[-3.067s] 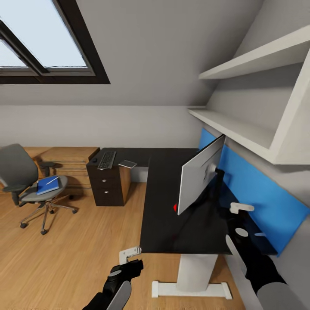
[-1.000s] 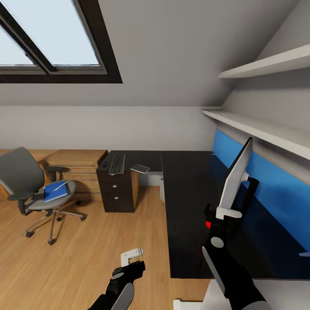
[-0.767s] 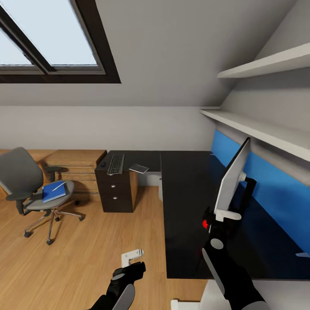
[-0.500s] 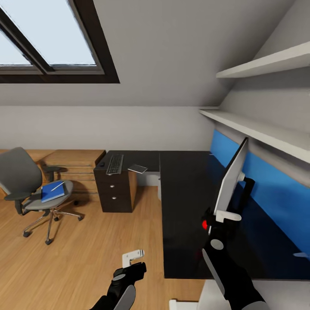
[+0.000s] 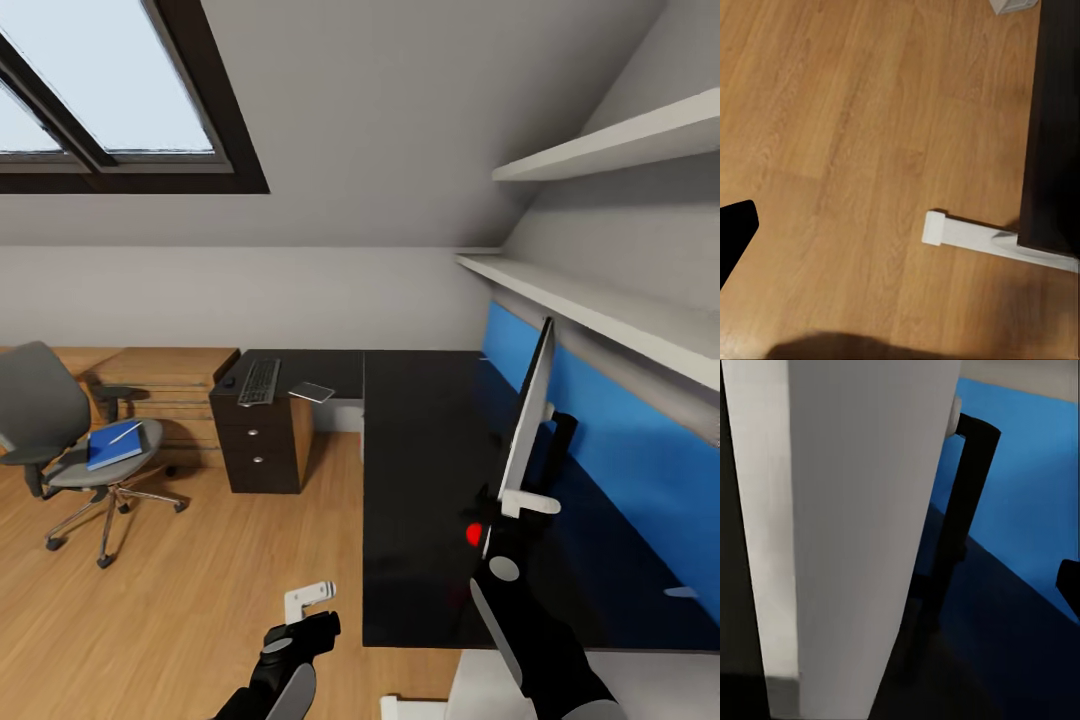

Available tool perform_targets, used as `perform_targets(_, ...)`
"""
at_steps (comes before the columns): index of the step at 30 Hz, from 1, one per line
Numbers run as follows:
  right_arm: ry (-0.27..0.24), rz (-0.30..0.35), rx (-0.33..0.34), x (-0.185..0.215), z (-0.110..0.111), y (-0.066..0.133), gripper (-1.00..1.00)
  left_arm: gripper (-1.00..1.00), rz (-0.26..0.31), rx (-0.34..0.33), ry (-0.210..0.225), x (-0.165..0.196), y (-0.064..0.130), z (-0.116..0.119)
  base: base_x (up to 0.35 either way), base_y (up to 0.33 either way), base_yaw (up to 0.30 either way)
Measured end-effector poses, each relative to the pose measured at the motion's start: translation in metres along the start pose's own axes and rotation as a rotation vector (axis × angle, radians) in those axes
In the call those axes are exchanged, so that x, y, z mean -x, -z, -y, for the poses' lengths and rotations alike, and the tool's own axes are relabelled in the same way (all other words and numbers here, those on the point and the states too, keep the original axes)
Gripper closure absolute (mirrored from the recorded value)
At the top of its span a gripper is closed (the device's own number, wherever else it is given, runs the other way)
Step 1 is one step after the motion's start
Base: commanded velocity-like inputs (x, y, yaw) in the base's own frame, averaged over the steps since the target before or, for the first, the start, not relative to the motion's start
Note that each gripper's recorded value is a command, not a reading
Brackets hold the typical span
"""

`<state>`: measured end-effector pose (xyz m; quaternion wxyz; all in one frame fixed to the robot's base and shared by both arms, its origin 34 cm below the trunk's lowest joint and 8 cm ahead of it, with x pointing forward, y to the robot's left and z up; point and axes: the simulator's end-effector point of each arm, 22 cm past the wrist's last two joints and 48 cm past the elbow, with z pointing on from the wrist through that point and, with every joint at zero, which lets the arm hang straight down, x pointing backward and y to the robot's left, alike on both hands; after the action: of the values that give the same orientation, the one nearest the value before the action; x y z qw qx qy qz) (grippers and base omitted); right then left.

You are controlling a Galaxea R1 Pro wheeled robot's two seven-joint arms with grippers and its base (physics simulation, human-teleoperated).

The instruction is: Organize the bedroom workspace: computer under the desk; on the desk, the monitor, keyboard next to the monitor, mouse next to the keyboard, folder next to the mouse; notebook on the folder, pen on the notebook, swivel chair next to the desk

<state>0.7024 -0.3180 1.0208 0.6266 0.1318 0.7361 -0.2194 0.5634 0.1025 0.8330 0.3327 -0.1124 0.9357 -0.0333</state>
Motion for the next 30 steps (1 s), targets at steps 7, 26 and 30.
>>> perform_targets(7, 0.001, 0.000, 0.001, -0.0002, 0.0000, -0.0001, -1.00, -1.00, 0.000, 0.002, 0.000, -0.0001, -0.0003, -0.0006, 0.000, -0.159, 0.000)
perform_targets(26, -0.011, 0.012, 0.006, 0.0025, -0.0026, 0.0008, -1.00, -1.00, 0.000, 0.002, 0.000, -0.0001, -0.0005, -0.0008, -0.087, -0.131, 0.000)
perform_targets(30, -0.009, 0.014, 0.007, 0.0030, -0.0026, 0.0007, -1.00, -1.00, 0.000, 0.002, 0.000, -0.0001, -0.0004, -0.0008, -0.084, -0.086, 0.000)
